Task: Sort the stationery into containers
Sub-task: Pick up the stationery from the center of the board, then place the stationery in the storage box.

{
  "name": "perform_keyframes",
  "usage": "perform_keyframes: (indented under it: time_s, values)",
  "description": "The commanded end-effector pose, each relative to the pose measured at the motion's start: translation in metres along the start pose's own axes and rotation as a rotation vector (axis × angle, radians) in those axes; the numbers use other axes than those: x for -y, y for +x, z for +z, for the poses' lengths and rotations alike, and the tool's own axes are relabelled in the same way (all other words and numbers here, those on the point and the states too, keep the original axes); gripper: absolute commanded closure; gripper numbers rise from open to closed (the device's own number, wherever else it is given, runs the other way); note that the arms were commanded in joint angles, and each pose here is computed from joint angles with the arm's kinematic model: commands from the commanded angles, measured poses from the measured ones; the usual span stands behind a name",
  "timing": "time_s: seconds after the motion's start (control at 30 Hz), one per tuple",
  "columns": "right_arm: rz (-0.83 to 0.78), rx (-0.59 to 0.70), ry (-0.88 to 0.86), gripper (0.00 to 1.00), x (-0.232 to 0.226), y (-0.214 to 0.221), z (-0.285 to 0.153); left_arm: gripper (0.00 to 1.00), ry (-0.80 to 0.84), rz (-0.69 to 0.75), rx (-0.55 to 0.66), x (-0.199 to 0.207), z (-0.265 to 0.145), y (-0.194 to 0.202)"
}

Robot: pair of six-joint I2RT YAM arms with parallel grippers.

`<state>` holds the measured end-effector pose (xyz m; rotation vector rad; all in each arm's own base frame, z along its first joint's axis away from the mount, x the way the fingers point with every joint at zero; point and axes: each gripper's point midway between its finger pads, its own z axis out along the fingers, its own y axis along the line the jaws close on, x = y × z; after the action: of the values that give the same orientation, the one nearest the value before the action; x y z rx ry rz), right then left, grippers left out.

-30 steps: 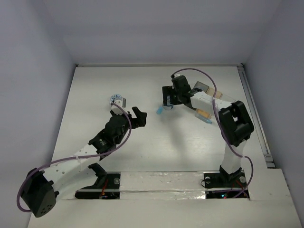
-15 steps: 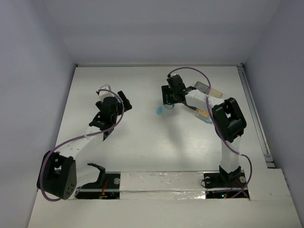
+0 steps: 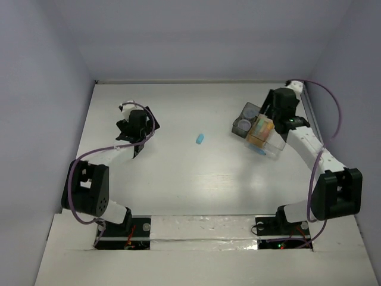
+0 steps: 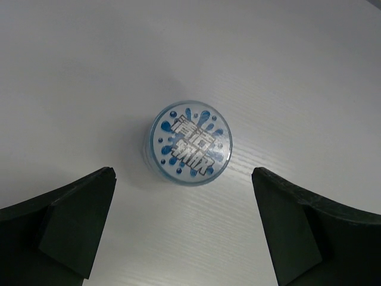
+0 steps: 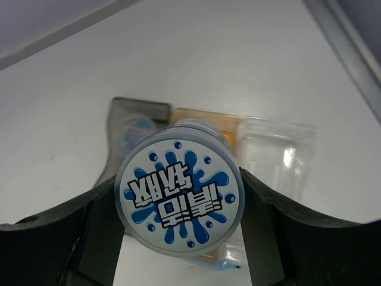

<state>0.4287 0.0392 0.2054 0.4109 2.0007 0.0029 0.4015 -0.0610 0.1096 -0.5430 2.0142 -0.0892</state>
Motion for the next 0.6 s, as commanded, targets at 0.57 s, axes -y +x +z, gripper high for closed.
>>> perform_keyframes:
  time_s: [0.57]
  values:
    - [0.194, 0.007, 0.285, 0.68, 0.117, 0.019, 0.031, 0.01, 0.014, 0.055, -0.024, 0.022, 0.038, -0.005]
